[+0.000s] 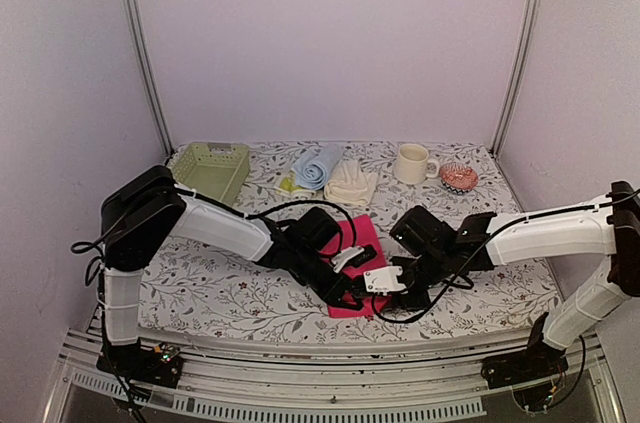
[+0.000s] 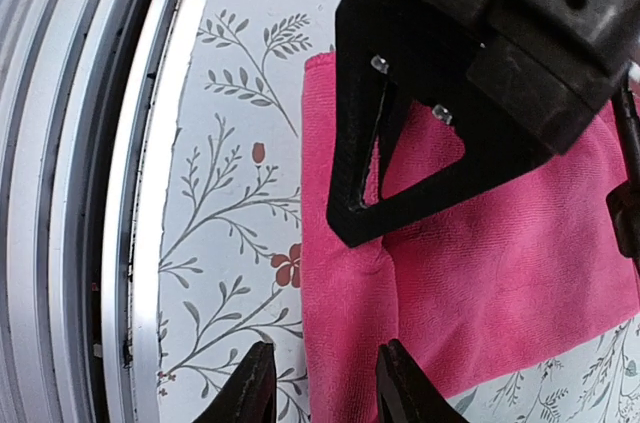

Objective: Roll the towels
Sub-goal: Roll the towel at the center of the board.

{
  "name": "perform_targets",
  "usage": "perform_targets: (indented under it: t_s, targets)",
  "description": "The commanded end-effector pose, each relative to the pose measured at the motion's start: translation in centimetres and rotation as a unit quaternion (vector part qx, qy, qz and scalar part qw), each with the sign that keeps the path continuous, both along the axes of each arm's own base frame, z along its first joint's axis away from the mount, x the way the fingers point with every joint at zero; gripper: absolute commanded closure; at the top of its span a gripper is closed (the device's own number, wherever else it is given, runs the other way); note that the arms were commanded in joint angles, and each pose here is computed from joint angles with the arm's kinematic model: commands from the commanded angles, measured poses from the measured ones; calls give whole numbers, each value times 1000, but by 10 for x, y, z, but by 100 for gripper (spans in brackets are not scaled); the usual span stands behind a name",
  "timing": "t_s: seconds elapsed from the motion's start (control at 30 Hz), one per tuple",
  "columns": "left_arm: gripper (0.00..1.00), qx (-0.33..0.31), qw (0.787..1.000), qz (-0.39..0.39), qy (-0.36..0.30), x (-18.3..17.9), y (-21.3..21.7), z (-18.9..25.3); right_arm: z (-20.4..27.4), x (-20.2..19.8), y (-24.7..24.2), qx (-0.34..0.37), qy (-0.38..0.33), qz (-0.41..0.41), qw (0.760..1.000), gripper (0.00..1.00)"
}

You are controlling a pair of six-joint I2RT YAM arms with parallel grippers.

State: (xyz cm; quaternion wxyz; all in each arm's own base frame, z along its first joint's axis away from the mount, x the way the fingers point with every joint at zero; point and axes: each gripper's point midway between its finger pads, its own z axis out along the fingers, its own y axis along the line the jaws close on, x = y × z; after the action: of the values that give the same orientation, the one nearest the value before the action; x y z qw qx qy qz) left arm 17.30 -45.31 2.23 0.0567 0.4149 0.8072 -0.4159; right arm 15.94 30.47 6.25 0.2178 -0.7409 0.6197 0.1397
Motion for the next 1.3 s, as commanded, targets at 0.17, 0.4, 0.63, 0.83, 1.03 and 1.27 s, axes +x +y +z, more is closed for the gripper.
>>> perform_targets:
  t_s: [0.17, 0.4, 0.63, 0.83, 1.03, 1.27]
  targets:
    - [100, 58, 997, 21, 50, -4, 25, -36, -28, 5, 6, -21, -43, 7, 999, 64]
    - [100, 53, 997, 27, 57, -2, 28, -35, -53, 5, -5, -56, -46, 6, 997, 65]
    - [95, 24, 999, 23, 36, -1, 29, -14, -77, -3, -14, -89, -23, 21, 996, 85]
    - [77, -6, 995, 69, -75, 10, 57, 34, -60, -49, -11, -71, 116, 64, 989, 96]
    - [60, -14, 954, 133, -267, -4, 104, 62, -38, -59, -6, -49, 290, 45, 955, 97]
    - [65, -3, 897, 60, -439, -53, 101, 72, -43, -27, 3, -50, 460, -10, 887, 97]
